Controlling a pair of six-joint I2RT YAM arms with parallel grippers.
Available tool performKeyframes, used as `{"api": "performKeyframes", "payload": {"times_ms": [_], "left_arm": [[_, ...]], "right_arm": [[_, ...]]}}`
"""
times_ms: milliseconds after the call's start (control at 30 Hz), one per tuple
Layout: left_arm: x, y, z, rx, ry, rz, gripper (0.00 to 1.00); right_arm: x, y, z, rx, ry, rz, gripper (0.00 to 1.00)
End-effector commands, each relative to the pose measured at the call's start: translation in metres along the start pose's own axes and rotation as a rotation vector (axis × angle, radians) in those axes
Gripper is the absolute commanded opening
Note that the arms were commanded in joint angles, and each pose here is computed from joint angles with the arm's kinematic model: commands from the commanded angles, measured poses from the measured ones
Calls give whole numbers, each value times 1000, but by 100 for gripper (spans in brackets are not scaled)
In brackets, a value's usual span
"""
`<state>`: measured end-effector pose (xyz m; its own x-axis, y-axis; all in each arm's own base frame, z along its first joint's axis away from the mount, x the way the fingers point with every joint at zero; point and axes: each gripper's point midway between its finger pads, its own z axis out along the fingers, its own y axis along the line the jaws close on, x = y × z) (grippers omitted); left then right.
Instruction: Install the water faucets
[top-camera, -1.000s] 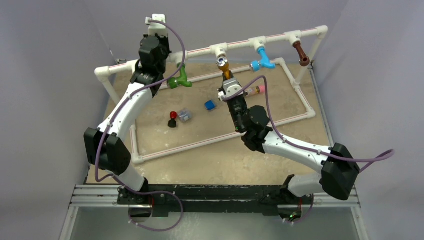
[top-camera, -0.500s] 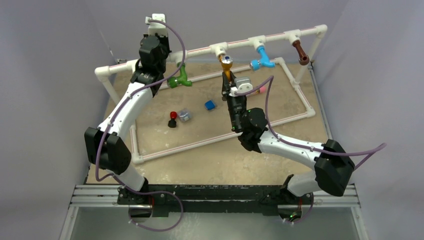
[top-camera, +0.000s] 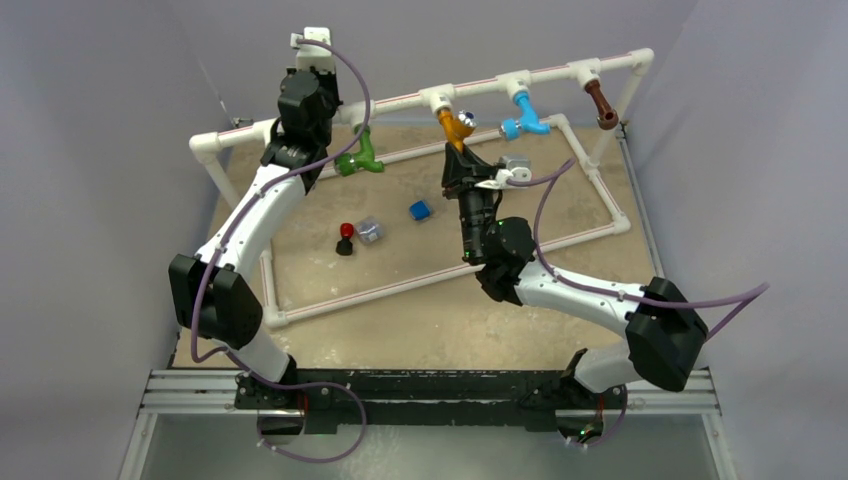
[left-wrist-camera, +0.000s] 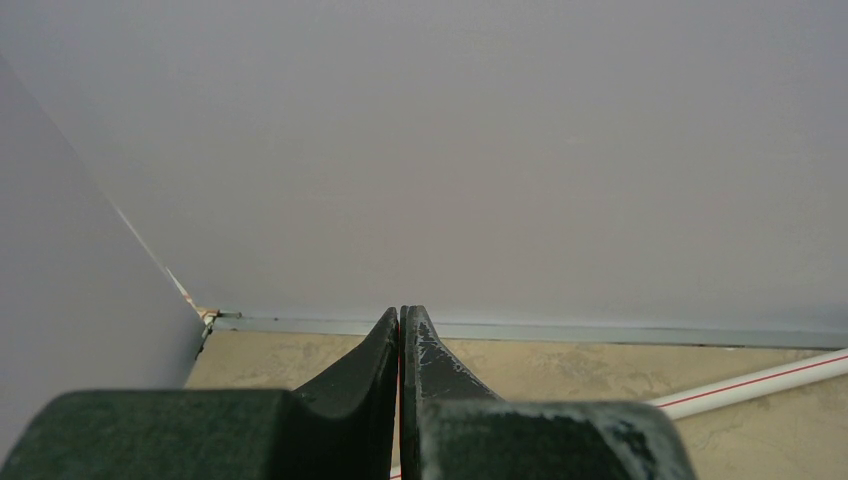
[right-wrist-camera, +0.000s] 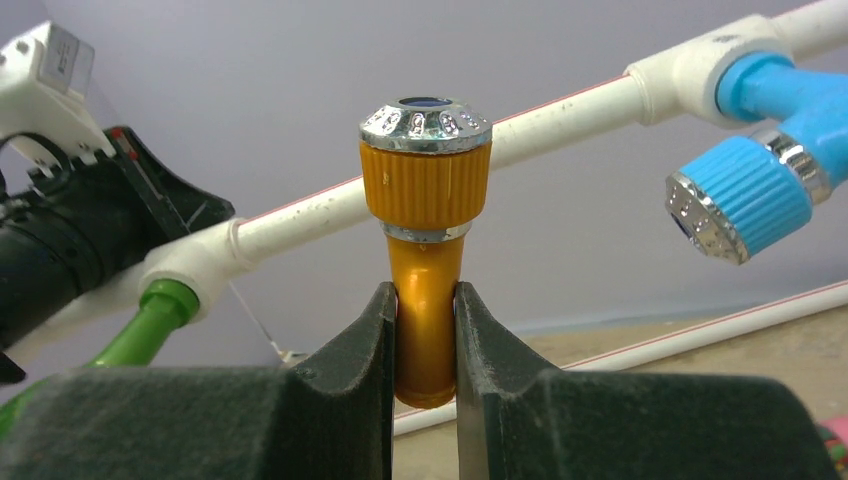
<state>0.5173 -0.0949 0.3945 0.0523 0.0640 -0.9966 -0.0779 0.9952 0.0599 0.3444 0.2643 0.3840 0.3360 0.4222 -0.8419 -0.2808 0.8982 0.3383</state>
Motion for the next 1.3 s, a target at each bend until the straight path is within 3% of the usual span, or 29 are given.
{"api": "performKeyframes", "payload": {"times_ms": [0, 733, 1267], "left_arm": [[77, -19, -7, 82, 227, 92, 0], [76, -22, -7, 97, 230, 86, 0], [77, -24, -9, 107, 235, 82, 0]], "right_arm": [[-14, 18, 5, -36, -43, 267, 0], [-22, 36, 5, -6, 5, 868, 0], [-32, 51, 1, 26, 133, 1248, 0]]}}
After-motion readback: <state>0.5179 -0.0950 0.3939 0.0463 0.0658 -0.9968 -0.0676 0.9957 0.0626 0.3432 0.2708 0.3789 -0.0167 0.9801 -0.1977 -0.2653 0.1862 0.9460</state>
